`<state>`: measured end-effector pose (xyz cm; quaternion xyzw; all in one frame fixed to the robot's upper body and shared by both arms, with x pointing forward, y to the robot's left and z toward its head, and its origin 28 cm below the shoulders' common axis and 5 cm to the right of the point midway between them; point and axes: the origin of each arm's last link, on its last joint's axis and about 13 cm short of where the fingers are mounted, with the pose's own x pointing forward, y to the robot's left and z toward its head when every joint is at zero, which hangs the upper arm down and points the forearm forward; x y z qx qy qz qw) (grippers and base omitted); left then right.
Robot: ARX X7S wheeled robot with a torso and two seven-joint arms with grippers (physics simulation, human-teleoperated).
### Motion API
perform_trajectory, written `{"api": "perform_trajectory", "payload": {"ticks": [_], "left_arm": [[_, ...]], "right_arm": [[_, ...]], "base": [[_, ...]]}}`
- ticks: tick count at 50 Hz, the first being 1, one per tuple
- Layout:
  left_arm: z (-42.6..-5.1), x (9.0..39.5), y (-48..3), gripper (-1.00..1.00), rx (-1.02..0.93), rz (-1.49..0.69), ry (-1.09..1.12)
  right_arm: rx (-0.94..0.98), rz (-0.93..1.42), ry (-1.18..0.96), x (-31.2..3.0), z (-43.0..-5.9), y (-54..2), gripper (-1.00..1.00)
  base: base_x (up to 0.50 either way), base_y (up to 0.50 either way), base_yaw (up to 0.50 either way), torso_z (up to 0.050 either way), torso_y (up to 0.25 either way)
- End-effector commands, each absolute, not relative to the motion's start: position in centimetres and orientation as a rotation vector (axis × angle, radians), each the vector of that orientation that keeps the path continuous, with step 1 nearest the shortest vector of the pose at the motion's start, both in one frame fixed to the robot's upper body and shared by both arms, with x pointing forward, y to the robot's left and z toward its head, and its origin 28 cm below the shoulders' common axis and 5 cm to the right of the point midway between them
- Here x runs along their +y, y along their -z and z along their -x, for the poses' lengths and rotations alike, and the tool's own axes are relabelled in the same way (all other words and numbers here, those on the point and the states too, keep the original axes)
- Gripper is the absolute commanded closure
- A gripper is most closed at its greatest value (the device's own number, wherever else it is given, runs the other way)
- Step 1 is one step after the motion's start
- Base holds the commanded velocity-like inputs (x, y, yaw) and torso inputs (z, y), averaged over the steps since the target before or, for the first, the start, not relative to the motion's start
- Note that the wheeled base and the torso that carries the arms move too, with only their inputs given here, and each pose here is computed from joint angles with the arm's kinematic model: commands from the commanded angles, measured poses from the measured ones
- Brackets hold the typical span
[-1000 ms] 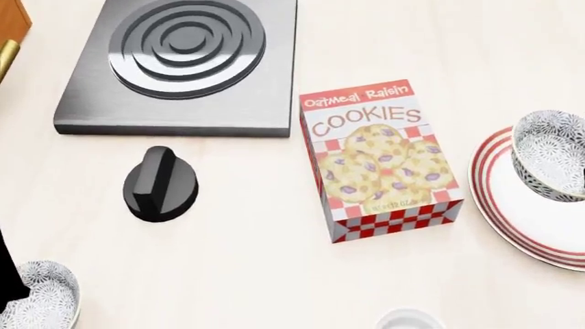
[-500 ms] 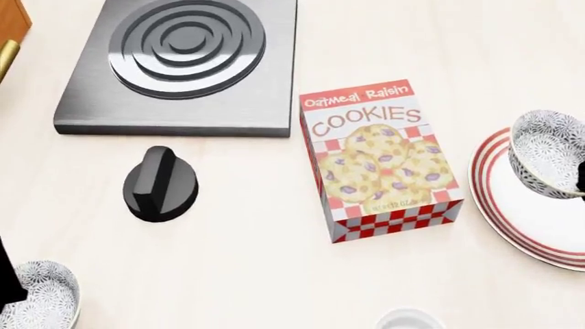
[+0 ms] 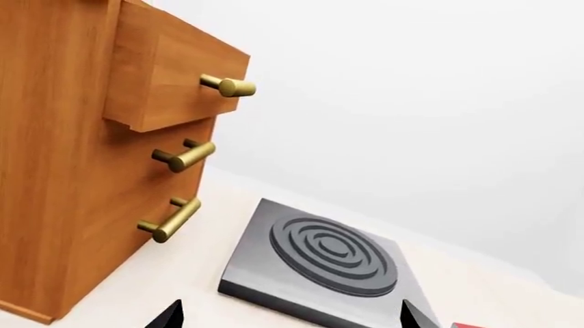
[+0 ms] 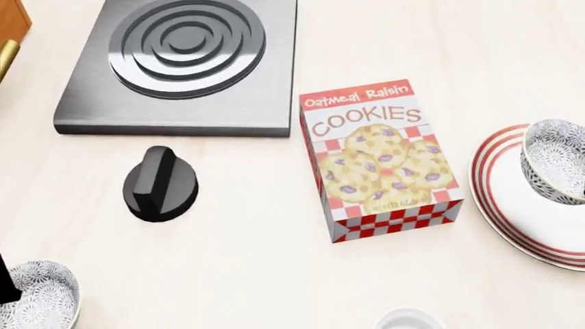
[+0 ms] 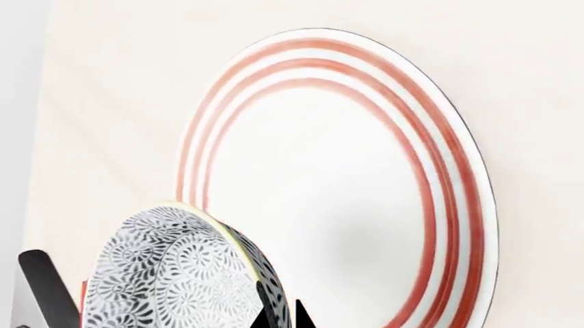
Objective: Pick the akita bowl from table center and place it on the plate.
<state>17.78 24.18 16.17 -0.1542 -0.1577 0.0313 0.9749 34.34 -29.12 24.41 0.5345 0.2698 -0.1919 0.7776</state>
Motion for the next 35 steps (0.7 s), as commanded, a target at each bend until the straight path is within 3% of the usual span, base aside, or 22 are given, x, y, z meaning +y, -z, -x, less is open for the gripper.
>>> {"api": "perform_trajectory", "payload": {"ticks": [1, 35], "left_arm": [[-17.7, 24.2, -16.3, -1.0, -0.322, 0.311, -0.059], [-17.1, 24.3, -16.5, -1.0, -0.334, 0.314, -0.05]], "right_arm": [[0.542, -1.194, 0.417, -29.6, -34.7, -24.6, 1.0], [0.545, -1.227, 0.45, -29.5, -35.7, -22.7, 1.0]], "base": [[0.0, 0.0, 0.0, 0.0, 0.0], [0.0, 0.0, 0.0, 0.0, 0.0]]}}
